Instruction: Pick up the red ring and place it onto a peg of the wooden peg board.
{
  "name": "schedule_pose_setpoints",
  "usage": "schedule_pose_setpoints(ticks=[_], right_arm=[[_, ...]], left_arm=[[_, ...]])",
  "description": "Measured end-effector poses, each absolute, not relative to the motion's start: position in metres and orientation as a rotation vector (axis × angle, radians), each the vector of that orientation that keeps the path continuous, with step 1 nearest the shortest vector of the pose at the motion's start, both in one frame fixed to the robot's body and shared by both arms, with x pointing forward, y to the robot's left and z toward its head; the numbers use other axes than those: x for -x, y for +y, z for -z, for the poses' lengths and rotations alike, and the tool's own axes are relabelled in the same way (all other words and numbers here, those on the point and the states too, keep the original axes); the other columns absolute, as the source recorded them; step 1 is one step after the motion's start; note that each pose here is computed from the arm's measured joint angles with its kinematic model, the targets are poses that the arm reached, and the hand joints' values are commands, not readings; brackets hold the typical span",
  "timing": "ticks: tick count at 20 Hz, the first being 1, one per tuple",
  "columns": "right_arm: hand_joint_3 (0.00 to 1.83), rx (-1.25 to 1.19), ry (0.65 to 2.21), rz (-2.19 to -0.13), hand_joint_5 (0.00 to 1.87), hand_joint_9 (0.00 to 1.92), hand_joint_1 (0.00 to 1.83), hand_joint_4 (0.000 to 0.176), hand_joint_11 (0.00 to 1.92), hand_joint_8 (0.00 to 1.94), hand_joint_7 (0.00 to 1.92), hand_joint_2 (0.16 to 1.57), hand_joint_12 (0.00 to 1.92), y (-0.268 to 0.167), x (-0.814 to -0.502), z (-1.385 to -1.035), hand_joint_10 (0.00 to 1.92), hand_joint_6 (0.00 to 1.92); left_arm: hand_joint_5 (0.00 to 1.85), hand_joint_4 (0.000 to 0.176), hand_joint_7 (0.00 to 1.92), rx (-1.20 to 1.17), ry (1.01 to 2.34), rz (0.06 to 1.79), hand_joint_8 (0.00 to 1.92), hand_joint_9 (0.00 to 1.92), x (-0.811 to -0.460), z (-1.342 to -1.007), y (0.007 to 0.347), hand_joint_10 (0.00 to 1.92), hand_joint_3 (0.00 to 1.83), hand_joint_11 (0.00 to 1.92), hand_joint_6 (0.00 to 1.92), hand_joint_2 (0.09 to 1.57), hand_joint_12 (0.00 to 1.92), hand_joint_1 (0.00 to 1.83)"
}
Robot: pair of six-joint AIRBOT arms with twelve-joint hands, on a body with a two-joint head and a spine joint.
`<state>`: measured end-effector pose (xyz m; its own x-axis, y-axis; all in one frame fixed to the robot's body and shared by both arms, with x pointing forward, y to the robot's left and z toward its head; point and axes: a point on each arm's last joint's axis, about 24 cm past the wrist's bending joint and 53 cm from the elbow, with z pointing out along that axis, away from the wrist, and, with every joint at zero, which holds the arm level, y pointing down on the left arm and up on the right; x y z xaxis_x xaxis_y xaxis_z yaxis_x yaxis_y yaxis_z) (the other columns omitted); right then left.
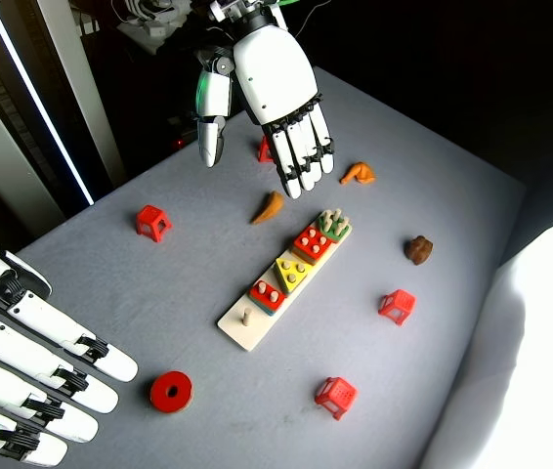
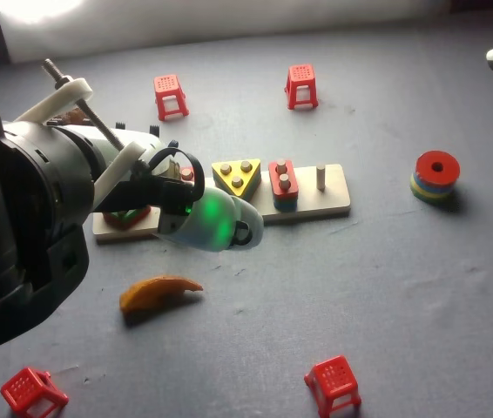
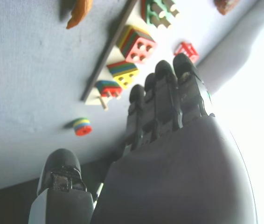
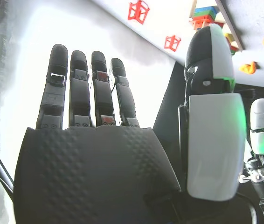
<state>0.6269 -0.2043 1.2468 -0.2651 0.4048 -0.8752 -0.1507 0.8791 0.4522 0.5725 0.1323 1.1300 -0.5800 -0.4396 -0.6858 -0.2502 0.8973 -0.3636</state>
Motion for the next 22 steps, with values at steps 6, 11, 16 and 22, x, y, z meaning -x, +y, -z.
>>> schedule_pose_setpoints(ticks=[6,11,16,22], right_arm=[[0.00,-0.222,1.763,-0.570,0.00,0.00,0.53,0.000,0.00,0.00,0.00,0.87,0.30,-0.202,-0.628,-1.247,0.00,0.00],[0.00,-0.334,1.777,-0.640,0.00,0.00,1.12,0.000,0.00,0.00,0.00,0.88,0.50,-0.206,-0.644,-1.243,0.00,0.00],[0.01,-0.366,1.786,-0.604,0.00,0.00,1.22,0.000,0.00,0.00,0.00,0.94,0.51,-0.214,-0.658,-1.237,0.00,0.00],[0.00,-0.505,1.898,-0.627,0.00,0.00,1.16,0.000,0.00,0.00,0.00,0.95,0.48,-0.216,-0.681,-1.204,0.00,0.00]], left_arm=[[0.01,0.000,0.00,0.488,2.216,0.288,0.00,0.00,-0.572,-1.130,0.132,0.00,0.02,0.00,0.00,0.96,0.02,0.00],[0.00,0.000,0.00,0.487,2.215,0.288,0.00,0.00,-0.573,-1.130,0.132,0.00,0.02,0.00,0.00,0.97,0.00,0.00],[0.00,0.000,0.00,0.489,2.215,0.288,0.00,0.00,-0.573,-1.130,0.132,0.00,0.02,0.00,0.00,0.99,0.00,0.00],[0.00,0.000,0.00,0.489,2.214,0.287,0.00,0.00,-0.573,-1.130,0.133,0.00,0.03,0.00,0.00,1.02,0.00,0.00]])
